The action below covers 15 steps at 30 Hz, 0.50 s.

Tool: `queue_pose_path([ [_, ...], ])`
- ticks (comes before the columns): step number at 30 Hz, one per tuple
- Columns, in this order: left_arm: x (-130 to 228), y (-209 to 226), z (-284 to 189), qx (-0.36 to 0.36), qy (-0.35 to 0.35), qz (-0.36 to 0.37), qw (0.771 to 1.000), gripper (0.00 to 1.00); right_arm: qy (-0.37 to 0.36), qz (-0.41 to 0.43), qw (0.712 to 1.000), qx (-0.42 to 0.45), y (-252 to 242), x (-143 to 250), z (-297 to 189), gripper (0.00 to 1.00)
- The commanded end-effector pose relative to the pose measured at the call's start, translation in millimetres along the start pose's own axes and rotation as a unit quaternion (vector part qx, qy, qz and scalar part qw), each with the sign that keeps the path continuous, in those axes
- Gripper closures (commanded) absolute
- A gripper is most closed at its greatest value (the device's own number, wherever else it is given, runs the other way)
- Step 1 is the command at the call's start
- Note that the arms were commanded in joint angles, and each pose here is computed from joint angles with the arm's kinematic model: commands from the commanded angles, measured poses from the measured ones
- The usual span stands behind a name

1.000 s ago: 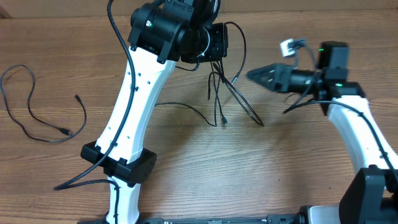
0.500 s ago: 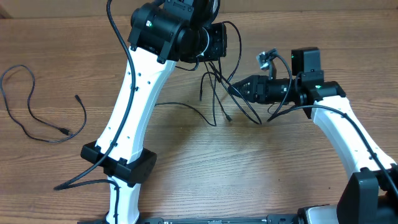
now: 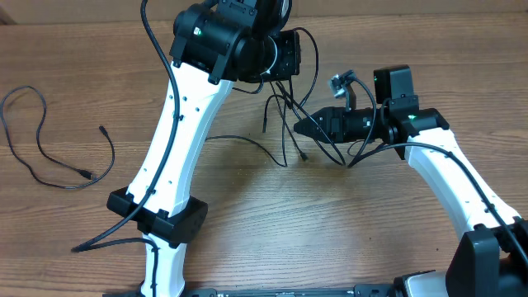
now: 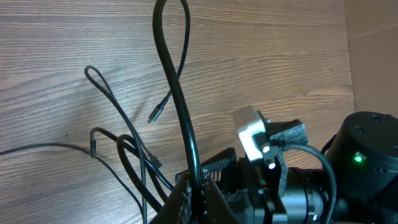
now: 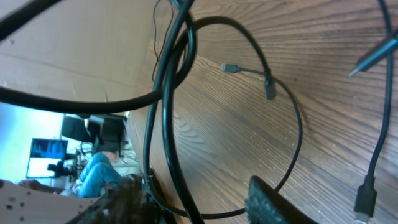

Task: Untangle cables

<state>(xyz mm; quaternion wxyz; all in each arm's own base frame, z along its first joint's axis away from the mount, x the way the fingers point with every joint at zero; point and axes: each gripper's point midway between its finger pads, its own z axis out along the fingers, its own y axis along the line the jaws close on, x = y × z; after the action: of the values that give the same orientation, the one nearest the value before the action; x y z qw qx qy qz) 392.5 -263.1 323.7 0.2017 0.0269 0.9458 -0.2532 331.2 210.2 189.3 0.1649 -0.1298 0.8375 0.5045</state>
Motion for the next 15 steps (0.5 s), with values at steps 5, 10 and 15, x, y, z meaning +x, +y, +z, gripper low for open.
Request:
queue_pose_path([
  [5, -1.6, 0.4, 1.1, -0.002, -0.003, 0.002, 1.000, 0.96, 0.006, -0.030, 0.999, 0.015, 3.7, 3.2, 8.3, 0.85],
  [10, -1.6, 0.4, 1.1, -0.002, -0.003, 0.002, 1.000, 0.96, 0.006, -0.030, 0.999, 0.016, 3.3, 3.0, 8.4, 0.96],
  [15, -0.2, 2.0, 1.1, -0.005, 0.000, 0.001, 1.000, 0.96, -0.006, -0.027, 0.999, 0.021, -0.7, -3.5, 3.3, 0.96],
])
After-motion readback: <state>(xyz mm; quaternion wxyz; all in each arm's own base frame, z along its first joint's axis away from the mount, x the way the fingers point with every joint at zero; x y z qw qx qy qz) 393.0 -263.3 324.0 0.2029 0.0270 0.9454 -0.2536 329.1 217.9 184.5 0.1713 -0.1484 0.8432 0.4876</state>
